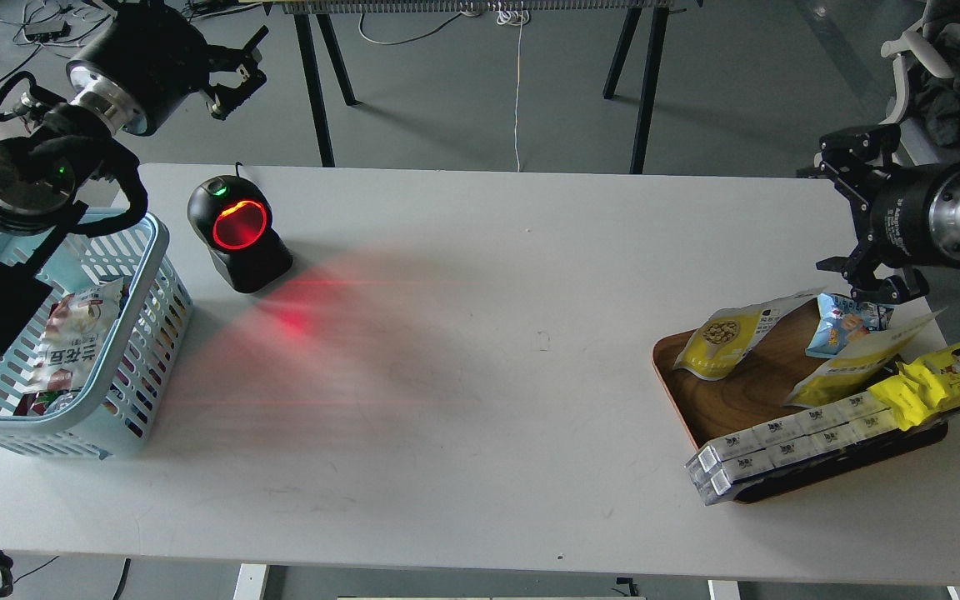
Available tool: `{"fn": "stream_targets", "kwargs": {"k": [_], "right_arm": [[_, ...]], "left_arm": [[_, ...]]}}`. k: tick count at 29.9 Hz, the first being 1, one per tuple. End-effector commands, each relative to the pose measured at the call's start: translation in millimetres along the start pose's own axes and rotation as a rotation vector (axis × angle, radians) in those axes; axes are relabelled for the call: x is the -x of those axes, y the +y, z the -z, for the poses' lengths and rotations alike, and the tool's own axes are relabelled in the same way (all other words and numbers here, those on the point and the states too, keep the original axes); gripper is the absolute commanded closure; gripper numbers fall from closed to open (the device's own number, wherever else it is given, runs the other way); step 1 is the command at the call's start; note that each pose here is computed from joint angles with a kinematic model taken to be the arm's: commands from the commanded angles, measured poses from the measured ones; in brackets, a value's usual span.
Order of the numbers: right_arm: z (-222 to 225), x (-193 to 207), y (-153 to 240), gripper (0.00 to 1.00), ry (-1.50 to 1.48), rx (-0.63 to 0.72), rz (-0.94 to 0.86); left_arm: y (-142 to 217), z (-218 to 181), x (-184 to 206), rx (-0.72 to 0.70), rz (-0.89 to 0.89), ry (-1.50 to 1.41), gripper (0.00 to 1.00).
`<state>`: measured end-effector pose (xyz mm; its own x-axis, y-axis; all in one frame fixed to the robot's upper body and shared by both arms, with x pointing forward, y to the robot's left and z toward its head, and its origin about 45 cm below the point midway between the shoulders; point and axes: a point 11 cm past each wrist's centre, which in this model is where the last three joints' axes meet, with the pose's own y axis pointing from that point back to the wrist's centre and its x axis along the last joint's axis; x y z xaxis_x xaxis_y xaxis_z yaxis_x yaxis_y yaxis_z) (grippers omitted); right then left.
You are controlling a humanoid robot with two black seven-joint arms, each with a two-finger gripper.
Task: Scan snack and place in basket
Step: 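Lower the right gripper onto the yellow snack packet in the tray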
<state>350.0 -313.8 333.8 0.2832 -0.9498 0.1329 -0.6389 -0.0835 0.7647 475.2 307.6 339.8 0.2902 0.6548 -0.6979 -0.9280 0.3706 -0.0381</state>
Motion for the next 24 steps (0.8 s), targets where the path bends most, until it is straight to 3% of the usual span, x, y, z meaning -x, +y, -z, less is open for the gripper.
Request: {"fn": "stream_targets", "kwargs": {"k": [1, 24], "right_arm": [[-3, 10, -7, 0.06, -0.01, 0.033, -0.007], [-20, 31, -24, 0.11, 0.01, 0.109, 0.029]], "left_arm": [[1, -2, 0, 0.004, -0.001, -0.003, 0.0], [1, -2, -1, 0.002, -0.002, -0.003, 0.0]]}}
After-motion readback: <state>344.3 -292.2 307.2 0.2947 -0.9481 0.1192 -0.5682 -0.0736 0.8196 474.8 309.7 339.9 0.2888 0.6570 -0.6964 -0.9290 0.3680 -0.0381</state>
